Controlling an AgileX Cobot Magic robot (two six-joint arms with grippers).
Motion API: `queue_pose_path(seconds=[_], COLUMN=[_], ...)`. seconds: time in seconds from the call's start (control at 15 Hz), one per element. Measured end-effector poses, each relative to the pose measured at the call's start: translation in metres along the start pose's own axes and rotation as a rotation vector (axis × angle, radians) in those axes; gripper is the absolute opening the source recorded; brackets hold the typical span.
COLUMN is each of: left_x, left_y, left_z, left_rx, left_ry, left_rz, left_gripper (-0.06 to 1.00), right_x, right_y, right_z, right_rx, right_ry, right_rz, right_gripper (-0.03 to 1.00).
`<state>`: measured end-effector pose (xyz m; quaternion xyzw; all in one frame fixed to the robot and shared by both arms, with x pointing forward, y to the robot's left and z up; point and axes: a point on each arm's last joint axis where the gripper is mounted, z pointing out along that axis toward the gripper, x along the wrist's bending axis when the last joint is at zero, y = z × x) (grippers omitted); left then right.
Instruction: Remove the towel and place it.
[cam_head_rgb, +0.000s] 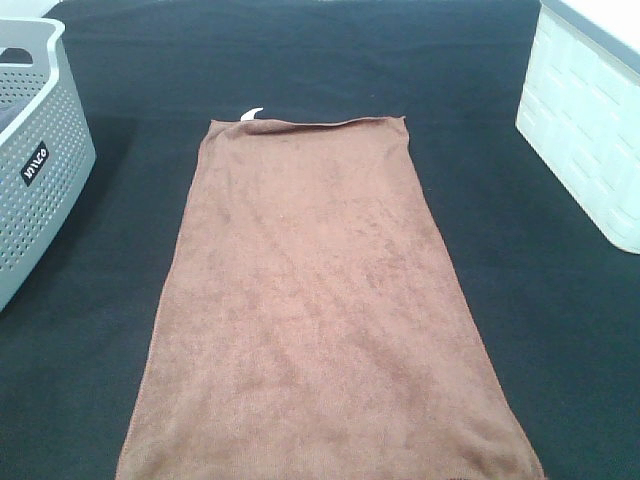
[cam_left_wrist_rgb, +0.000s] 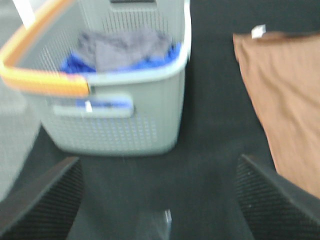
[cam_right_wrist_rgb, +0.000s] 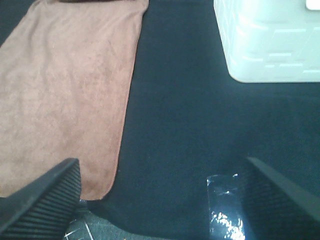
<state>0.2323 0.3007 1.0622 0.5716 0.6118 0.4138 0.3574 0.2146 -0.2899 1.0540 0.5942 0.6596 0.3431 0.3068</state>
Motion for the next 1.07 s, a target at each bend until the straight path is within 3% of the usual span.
queue_pose_path(seconds=[0.13,0.33,1.07], left_x=[-0.003,-0.008,-0.007], left_y=[-0.010,-0.008,-0.008], left_z=[-0.002,-0.001,0.005], left_rx=[0.100,0.078,0.043], left_ry=[-0.030,-0.085,-0.077], left_rz=[-0.001,0.011,-0.034], left_gripper=[0.77,0.75,0.75], right_x=[0.000,-0.002,-0.002], right_y=[-0.003,0.000,0.000], right_z=[0.006,0.015,0.016], right_rx=[0.019,-0.040,-0.050], right_ry=[0.001,-0.009,-0.010], right_rz=[0.003,0.010,0.012], right_gripper=[0.79,0.78,0.77])
